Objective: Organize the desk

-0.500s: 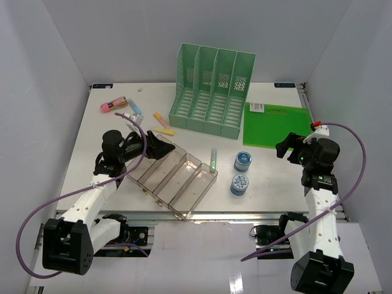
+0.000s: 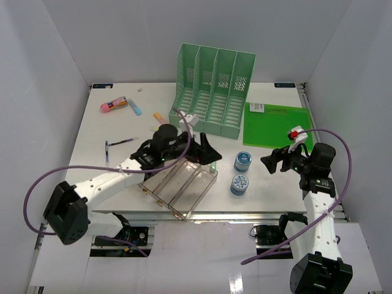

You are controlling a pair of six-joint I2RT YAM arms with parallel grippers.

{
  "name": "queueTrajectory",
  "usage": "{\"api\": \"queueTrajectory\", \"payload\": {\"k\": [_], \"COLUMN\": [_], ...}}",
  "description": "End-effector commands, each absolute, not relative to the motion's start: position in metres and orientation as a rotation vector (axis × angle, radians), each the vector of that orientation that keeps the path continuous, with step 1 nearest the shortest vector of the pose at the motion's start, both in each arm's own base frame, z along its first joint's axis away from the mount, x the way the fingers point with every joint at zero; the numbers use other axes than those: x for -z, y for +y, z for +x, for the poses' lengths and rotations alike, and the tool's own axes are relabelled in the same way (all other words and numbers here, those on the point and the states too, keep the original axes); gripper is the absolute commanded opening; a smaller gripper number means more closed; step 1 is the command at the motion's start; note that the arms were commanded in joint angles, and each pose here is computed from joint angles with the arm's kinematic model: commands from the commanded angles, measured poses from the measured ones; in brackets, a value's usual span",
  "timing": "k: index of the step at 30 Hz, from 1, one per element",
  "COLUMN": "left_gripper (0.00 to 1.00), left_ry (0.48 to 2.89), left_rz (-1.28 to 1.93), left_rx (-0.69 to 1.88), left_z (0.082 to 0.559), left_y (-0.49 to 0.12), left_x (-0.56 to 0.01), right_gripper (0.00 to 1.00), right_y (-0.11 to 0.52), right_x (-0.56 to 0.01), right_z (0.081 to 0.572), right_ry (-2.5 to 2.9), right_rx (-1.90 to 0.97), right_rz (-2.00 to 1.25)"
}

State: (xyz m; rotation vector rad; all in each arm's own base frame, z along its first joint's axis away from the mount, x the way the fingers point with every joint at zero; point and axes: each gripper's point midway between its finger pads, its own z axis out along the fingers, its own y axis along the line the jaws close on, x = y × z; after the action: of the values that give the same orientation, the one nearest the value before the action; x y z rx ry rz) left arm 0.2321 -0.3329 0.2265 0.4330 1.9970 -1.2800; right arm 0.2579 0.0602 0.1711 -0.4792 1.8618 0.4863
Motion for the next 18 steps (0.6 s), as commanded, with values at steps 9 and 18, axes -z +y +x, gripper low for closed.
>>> {"api": "queueTrajectory", "payload": {"k": [9,18], "left_gripper": [0.97,0.96], "left_ry": [2.362,2.340], "left_rz": [0.383,0.588], "left_rx": [0.779,0.583], "left_z": [0.223,0.221], "left_y": [-0.433,-0.458], "left_x": [-0.151,-0.129], "right_gripper": [0.90,0.90], "right_y": [0.048,0.049], "right_x": [-0.183,-0.184], "right_z": [0.265,0.263], "right_ry": [1.879,1.874], "right_rx": [-0.425,-0.436], "right_rz": [-0.462,-0.457]}}
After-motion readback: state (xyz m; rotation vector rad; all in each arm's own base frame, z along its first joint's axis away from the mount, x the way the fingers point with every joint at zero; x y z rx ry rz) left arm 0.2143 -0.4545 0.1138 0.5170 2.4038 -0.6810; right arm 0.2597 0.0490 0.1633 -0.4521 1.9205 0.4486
